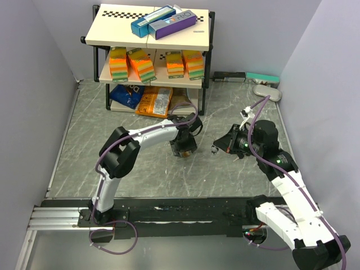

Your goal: Unlock with the key

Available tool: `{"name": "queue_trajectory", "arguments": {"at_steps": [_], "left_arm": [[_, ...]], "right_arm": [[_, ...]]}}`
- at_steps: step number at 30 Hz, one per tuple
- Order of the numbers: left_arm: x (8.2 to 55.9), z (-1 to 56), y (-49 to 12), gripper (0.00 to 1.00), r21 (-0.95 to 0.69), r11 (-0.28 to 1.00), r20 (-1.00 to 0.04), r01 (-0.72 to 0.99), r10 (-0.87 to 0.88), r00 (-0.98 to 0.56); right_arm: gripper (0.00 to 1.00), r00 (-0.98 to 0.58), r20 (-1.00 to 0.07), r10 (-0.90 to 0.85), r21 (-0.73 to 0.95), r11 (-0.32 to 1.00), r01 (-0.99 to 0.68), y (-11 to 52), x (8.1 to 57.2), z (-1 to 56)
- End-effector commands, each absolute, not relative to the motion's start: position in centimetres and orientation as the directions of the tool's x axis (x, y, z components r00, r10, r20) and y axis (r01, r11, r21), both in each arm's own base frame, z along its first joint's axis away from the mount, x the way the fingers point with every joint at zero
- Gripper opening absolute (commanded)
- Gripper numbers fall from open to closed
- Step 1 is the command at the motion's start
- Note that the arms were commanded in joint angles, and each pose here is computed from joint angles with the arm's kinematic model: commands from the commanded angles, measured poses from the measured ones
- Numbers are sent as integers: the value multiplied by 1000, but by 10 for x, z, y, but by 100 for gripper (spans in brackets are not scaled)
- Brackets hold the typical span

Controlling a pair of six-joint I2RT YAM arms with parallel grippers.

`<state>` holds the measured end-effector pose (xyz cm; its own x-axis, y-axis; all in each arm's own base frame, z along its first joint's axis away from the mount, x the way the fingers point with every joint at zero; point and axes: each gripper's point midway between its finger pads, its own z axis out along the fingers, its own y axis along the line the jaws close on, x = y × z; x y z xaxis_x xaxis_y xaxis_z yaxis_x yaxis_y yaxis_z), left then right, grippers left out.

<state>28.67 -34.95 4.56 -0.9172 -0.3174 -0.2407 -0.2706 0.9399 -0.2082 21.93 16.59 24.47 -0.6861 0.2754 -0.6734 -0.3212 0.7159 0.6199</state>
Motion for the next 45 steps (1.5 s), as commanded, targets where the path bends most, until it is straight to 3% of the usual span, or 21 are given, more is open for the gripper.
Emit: {"name": "queue_trajectory", "arguments": {"at_steps": [1,11,18,45], "left_arm": [[281,46,-348,63,-190,938,-209,-291,-328,-921],[283,29,-345,58,-174,937,-190,-303,-333,-923],[288,22,-345,46,-161,949,-202,-273,-302,-932],[296,2,-328,48,-54,975,-245,-215,-222,-944]], "right_arm": [[0,-654,-706,272,608,707,-361,166,219,258],[0,-650,-710,269,608,701,-373,167,216,258],[0,-654,-707,269,613,695,-377,168,217,258],[0,-665,-703,253,612,692,-384,171,219,252]]}}
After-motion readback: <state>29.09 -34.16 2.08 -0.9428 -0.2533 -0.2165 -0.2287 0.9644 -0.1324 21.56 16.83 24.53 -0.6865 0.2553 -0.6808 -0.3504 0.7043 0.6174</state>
